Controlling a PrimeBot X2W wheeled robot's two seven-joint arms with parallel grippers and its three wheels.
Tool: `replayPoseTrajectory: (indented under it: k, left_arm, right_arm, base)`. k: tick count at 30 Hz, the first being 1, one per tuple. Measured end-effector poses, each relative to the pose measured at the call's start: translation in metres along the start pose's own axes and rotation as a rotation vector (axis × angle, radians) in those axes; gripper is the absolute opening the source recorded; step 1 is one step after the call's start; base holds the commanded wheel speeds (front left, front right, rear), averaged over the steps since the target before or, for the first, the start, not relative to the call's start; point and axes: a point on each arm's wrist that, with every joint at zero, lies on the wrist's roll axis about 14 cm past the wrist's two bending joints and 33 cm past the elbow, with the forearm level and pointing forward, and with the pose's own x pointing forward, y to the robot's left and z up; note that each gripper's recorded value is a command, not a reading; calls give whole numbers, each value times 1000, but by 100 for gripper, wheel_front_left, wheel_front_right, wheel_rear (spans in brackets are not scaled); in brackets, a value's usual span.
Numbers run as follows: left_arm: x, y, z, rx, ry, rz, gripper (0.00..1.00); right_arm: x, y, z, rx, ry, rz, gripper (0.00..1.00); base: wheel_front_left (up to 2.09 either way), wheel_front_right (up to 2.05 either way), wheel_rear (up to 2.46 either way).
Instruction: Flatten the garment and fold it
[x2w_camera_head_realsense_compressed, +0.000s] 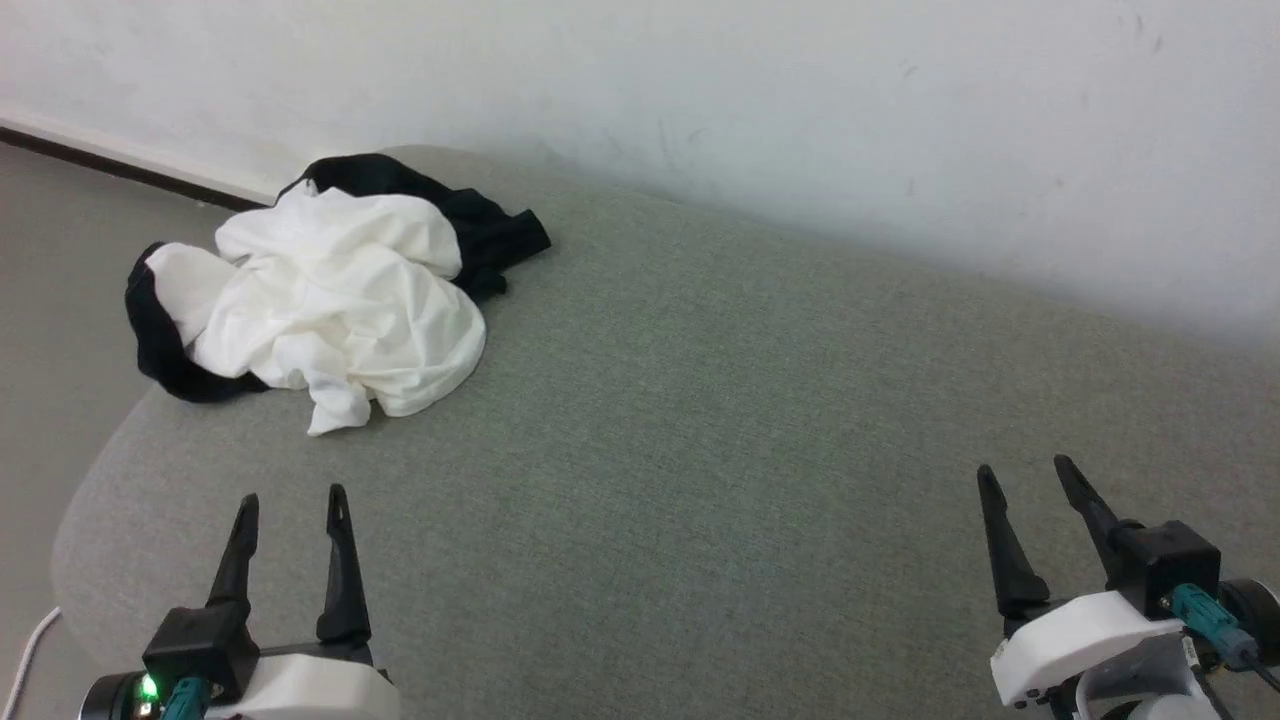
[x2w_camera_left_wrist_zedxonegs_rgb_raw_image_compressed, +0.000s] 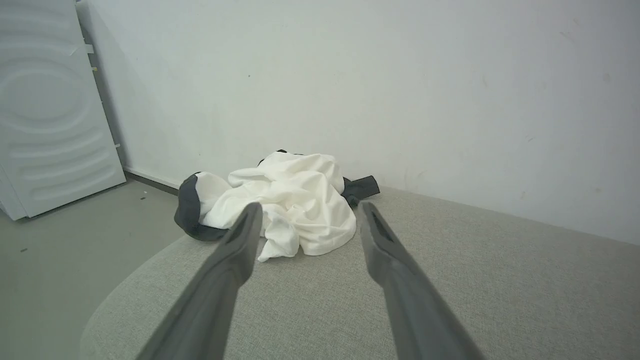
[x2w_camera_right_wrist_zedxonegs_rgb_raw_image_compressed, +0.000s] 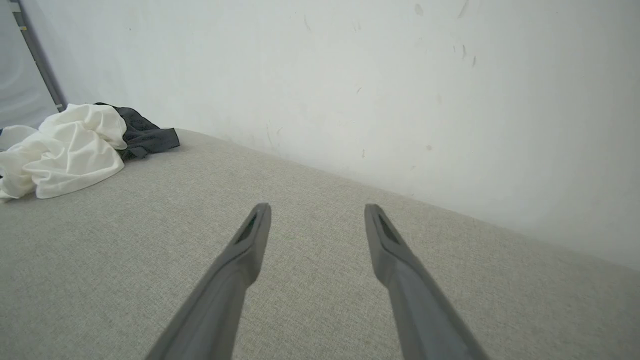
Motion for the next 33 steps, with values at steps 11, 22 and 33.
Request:
replayPoseTrajectory:
  k: [11, 22, 33]
  left_arm:
    - [-21, 32, 2, -10, -11, 103, 100]
    - [-41, 56, 9, -14, -44, 178, 100]
    - [-55, 70, 9, -11, -52, 230, 100]
  right_arm:
    - [15, 23, 0, 9, -10, 71, 100]
    - [23, 41, 6, 10, -32, 122, 100]
    - [29, 50, 0, 15, -21, 151, 100]
  base:
    - [0, 0, 0]
    - [0, 0, 0]
    - [0, 0, 0]
